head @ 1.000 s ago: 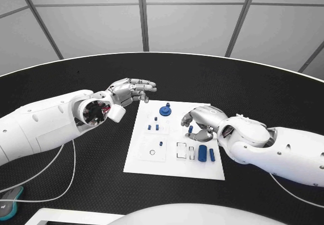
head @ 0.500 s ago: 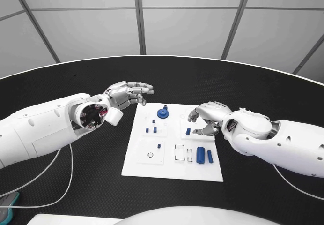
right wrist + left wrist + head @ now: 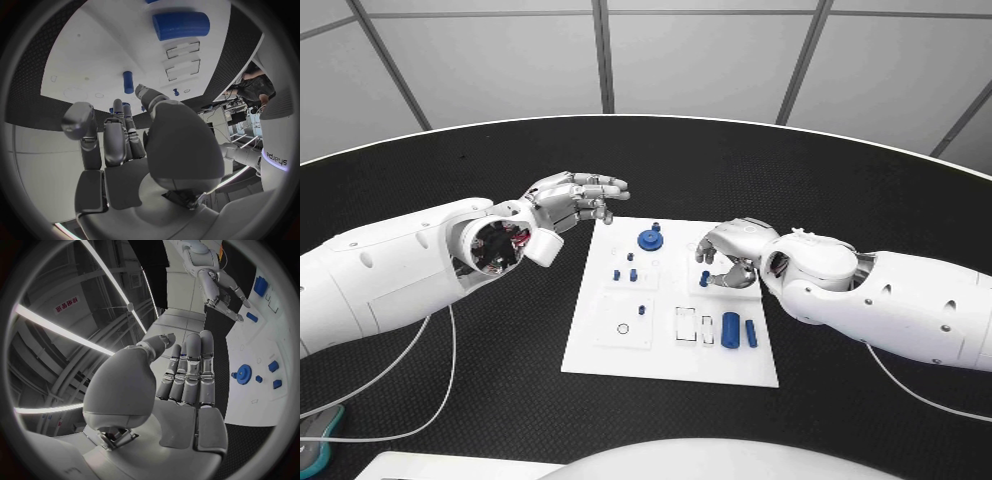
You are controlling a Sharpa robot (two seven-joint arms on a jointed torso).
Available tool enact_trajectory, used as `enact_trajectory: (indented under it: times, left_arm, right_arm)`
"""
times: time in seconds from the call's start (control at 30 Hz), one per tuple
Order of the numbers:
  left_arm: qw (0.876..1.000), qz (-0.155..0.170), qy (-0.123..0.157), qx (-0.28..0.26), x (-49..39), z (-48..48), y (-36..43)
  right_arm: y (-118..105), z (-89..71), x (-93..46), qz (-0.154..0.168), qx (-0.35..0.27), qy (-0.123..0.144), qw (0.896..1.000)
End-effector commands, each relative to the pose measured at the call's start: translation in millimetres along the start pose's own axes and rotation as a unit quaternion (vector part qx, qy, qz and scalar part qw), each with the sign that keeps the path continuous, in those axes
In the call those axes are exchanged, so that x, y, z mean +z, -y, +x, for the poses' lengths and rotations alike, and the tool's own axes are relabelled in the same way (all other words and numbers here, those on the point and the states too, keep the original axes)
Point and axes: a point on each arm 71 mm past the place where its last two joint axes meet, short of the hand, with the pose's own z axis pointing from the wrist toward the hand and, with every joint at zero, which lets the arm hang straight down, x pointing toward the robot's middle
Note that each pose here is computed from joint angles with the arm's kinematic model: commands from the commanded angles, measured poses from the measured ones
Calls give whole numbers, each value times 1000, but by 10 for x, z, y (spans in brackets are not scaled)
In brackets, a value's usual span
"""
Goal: Assemble the parts on the task board
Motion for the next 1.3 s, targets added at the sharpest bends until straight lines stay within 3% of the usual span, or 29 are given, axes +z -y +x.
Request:
enact_trajectory:
  times: [0.03,0.73,1.3]
  left_arm:
    - [1000,0,0,0,-1,0,0]
    - [1000,-1,-1,0,2,12,-1]
    - [1000,-1,-1,0,4,13,-2]
  right_arm:
    - [-8,20,22,-1,-1,-5,1000]
    - [-4,145,98,6,-7,-36,999]
    - [-45,166,116,0,-3,-29,1000]
